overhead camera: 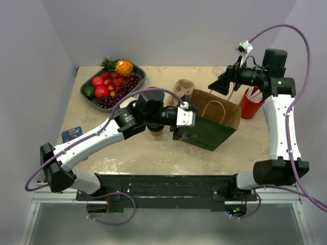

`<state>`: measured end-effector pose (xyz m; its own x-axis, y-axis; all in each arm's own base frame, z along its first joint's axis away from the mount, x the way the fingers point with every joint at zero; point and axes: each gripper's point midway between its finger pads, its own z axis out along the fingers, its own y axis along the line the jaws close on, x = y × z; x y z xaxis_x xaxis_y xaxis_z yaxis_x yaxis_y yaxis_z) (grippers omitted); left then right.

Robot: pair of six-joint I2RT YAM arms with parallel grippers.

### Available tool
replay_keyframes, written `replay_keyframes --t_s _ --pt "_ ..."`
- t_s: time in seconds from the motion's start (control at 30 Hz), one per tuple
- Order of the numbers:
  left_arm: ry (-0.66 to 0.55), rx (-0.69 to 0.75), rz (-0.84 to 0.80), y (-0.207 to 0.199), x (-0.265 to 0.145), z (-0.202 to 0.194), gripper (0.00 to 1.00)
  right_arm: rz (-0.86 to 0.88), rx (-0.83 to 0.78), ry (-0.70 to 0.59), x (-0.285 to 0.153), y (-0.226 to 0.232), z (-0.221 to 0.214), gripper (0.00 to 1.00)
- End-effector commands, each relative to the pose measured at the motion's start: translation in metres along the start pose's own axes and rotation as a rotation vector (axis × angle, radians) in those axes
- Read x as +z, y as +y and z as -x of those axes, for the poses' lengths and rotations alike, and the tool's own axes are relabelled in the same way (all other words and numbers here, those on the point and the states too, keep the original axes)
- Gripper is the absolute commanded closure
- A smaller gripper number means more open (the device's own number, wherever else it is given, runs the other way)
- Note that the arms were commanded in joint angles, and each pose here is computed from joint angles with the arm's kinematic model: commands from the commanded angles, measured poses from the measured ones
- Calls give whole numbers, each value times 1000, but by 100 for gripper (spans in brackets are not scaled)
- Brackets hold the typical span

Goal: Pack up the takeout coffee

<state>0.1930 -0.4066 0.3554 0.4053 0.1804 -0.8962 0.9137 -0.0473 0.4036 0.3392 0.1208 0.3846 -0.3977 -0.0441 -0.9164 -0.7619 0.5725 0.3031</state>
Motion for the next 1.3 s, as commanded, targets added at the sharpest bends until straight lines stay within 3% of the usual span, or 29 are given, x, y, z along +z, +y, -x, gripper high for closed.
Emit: replay_keyframes --t_s 0.0,0.23,0.67,0.77,1.0,1.17,1.27 --pt "-98 0 38 -5 -22 31 1 -81 -128 15 -18 8 -11 1" --pt "-114 170 210 34 -49 65 1 -122 -150 93 -15 -12 -34 1" --pt "-27 215 373 72 -82 43 0 -169 -145 235 -5 -54 -77 17" --pt "-24 207 384 75 -85 39 0 -152 -138 259 -1 -58 -84 24" --pt "-26 199 370 71 -83 35 0 -93 -137 304 5 -53 -91 60" --pt "-11 212 386 74 -83 31 0 -78 -129 317 5 -48 -91 68" --pt "-2 219 395 75 -85 29 0 -61 -147 318 2 -42 -87 83"
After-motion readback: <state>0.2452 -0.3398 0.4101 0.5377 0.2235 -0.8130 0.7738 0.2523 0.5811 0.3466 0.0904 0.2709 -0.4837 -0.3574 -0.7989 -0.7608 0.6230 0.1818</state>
